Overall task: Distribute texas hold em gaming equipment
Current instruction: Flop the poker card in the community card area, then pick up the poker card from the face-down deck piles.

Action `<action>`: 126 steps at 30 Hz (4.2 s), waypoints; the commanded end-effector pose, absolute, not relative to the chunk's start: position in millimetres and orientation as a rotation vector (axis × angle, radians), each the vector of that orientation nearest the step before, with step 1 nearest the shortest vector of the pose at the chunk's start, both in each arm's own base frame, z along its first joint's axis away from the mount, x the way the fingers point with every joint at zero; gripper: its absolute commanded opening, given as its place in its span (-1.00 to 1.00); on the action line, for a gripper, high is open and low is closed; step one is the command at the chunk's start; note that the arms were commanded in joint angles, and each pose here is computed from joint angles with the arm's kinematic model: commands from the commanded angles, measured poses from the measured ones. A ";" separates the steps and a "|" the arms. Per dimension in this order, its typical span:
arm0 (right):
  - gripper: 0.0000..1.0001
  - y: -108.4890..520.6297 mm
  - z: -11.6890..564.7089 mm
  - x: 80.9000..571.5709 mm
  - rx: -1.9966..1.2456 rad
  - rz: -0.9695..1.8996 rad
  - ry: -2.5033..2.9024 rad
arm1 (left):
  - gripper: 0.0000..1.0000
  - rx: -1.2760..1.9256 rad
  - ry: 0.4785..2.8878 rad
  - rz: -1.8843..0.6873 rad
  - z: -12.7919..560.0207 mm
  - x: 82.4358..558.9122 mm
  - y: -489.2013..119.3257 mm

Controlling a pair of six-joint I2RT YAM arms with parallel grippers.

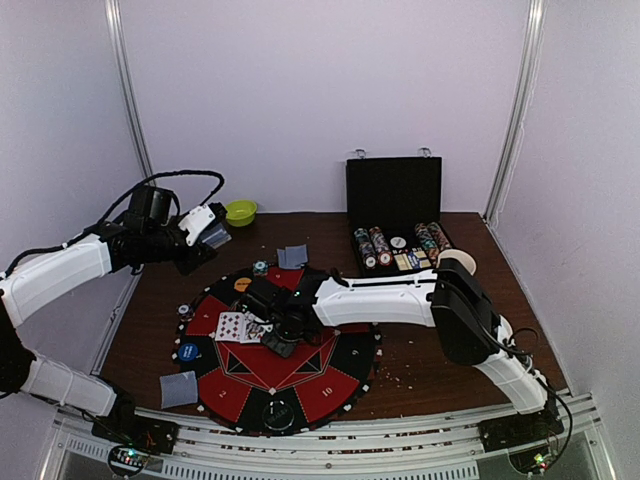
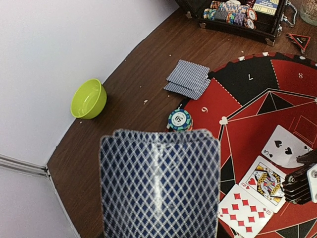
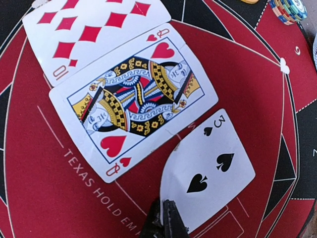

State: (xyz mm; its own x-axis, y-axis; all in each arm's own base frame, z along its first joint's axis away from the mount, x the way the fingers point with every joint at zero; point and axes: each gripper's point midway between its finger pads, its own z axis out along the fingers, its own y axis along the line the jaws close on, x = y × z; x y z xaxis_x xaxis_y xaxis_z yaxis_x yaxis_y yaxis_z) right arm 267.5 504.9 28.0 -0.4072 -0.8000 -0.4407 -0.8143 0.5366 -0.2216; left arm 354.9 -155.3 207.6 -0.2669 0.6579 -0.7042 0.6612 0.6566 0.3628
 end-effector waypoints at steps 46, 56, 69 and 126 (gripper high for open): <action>-0.13 455.9 201.7 298.9 -0.694 1.027 2.083 | -0.25 1.076 1.851 -0.125 231.2 350.5 -175.0; 0.23 466.1 269.4 299.9 -0.767 1.266 1.973 | -0.25 1.499 1.682 -0.365 198.7 275.4 -249.5; 1.00 511.3 248.5 279.8 -0.987 1.248 1.988 | -0.26 1.538 1.671 -0.414 193.4 268.7 -262.5; -1.00 420.3 294.5 307.1 -0.702 1.028 2.034 | -0.26 1.400 1.745 -0.210 200.5 299.9 -243.1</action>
